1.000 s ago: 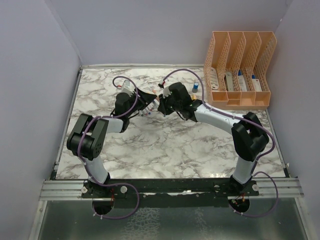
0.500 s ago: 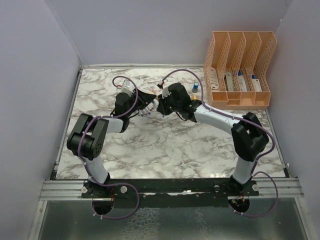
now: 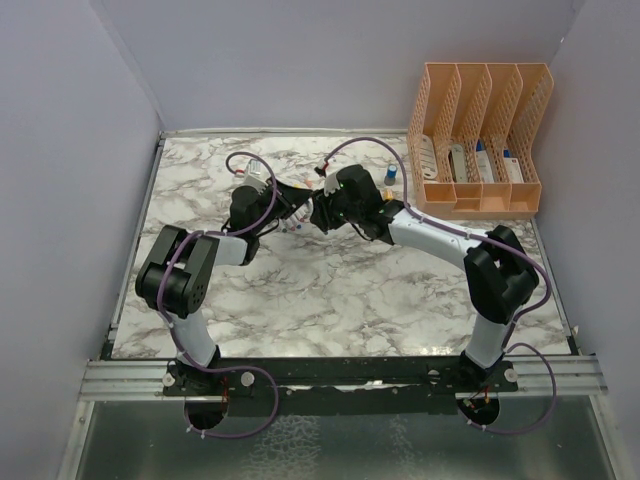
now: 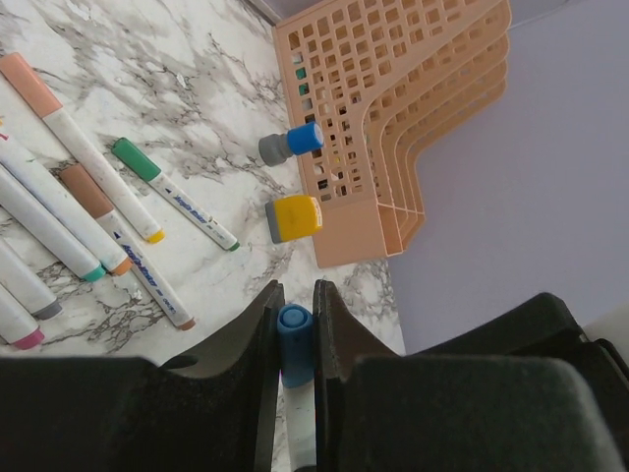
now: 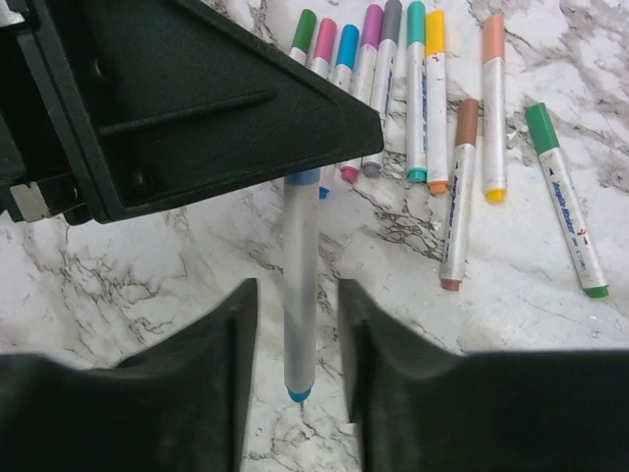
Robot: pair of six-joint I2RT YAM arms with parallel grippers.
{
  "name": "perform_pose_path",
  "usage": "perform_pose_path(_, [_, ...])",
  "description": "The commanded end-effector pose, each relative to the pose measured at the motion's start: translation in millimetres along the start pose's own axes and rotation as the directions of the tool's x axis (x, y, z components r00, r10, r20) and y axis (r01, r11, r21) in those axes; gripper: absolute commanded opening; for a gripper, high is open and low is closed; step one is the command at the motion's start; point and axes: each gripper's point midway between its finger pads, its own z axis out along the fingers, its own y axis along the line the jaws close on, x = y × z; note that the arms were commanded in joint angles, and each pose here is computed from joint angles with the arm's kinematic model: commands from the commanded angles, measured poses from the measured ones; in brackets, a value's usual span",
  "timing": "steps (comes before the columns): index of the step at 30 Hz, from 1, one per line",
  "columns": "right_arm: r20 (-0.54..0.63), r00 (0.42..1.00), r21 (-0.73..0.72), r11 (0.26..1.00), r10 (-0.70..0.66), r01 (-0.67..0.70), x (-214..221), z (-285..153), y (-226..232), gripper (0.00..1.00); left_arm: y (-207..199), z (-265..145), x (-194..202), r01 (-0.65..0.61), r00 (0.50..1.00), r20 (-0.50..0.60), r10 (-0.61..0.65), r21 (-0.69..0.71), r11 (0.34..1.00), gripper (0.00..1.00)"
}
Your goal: Open the pen caps
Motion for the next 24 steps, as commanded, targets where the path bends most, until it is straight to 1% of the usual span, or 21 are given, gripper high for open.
perform_pose_path(1, [0.062,0.998,-0.032,0.999,-0.019,0.021,-26,-8,11,0.45,-15,3,1,-0.020,1.000,-0.016,0.021,0.065,0.998,0.00])
perform_pose_path(4, [0.052,0.998,-0.029,0.999,-0.018,0.020,-23,-3,10,0.47,-18,3,2,-0.021,1.000,-0.020,0.023,0.077,0.997,0.00])
perform_pose_path(11, [0.050,0.999,-0.025,0.999,-0.018,0.019,-25,6,9,0.47,-23,3,4,-0.022,0.999,-0.021,0.024,0.085,0.996,0.00])
perform_pose_path(19, [0.026,0.999,-0.024,0.999,-0.020,0.021,-24,19,8,0.42,-29,3,4,-0.022,1.000,-0.017,0.023,0.097,0.995,0.00])
perform_pose_path(21, [0.027,0.999,-0.025,0.999,-0.020,0.021,-24,19,8,0.40,-30,2,3,-0.022,1.000,-0.015,0.024,0.099,0.995,0.00])
perform_pose_path(24, [0.028,0.999,-0.023,1.000,-0.019,0.020,-23,20,7,0.35,-31,2,4,-0.023,1.000,-0.014,0.025,0.101,0.995,0.00])
